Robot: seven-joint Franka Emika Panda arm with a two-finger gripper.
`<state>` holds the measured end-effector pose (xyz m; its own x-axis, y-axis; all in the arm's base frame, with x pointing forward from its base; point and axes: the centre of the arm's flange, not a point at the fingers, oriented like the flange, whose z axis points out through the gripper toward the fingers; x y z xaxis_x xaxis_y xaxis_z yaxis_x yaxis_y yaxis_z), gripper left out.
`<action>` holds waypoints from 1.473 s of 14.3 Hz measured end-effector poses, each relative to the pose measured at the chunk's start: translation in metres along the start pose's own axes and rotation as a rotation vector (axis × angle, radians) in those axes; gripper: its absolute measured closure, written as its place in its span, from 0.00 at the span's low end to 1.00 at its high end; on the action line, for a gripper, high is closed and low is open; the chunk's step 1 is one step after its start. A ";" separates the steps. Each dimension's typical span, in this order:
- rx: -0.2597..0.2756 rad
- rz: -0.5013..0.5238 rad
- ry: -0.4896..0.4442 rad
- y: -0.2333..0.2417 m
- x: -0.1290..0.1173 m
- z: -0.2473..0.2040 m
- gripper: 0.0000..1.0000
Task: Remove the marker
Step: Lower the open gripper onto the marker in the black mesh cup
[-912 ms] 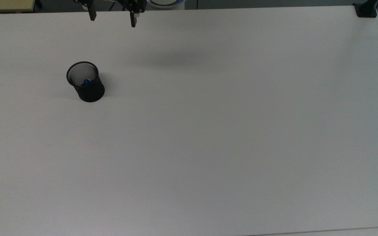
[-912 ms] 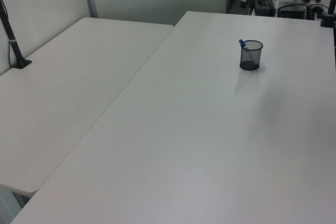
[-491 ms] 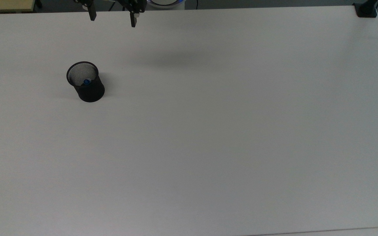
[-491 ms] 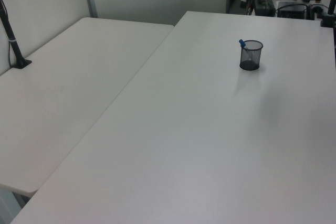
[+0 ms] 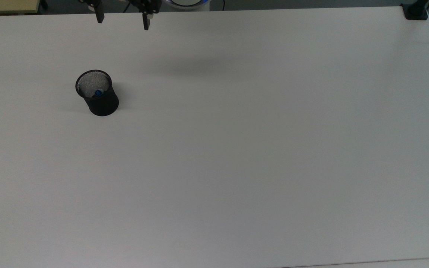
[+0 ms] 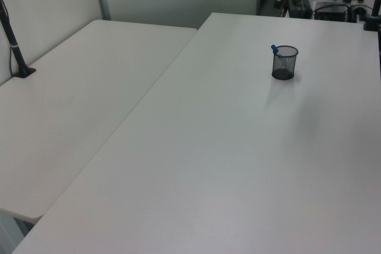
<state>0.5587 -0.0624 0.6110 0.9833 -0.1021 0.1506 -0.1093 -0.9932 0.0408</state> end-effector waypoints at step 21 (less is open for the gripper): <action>-0.056 -0.158 0.137 0.086 -0.005 0.219 0.41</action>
<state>0.5762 -0.1595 0.3972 0.9603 0.0675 0.2708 0.0334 -0.9911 0.1288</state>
